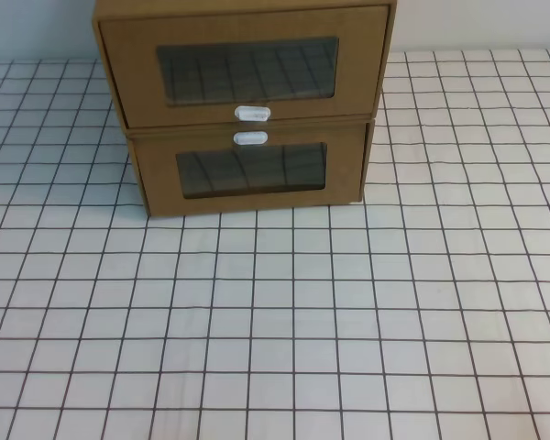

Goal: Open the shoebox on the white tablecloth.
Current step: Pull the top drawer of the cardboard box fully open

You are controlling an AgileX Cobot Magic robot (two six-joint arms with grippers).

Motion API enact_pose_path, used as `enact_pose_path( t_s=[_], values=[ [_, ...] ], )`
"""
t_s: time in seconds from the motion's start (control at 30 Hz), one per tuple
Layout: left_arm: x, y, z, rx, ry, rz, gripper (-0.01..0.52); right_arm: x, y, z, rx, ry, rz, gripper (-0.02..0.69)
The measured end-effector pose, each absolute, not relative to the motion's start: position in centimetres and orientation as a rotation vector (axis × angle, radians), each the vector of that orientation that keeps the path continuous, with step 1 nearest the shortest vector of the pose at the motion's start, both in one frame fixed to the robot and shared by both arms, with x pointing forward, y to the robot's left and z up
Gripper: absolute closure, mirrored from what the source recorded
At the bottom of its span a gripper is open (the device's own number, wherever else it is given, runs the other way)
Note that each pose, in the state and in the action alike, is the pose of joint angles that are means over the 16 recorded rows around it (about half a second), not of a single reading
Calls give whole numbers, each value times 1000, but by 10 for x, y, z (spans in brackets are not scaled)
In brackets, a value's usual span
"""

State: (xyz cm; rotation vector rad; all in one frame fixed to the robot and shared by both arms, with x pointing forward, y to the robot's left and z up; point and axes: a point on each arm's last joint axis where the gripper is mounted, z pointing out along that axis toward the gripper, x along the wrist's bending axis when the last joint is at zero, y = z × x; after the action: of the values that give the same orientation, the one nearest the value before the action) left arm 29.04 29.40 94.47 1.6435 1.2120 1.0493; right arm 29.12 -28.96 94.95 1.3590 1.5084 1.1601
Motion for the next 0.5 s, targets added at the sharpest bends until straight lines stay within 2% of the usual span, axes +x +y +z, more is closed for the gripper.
enact_pose_path(
  t_s=[0.27, 0.37, 0.5],
  values=[
    [291, 293, 946, 1605, 1220, 1033, 516, 291, -290, 949, 1359, 1508, 1160, 678],
    [291, 292, 949, 1522, 1241, 986, 516, 291, -290, 949, 1359, 1508, 1160, 678],
    [293, 290, 955, 1348, 1278, 890, 516, 291, -290, 949, 1359, 1508, 1160, 678]
  ],
)
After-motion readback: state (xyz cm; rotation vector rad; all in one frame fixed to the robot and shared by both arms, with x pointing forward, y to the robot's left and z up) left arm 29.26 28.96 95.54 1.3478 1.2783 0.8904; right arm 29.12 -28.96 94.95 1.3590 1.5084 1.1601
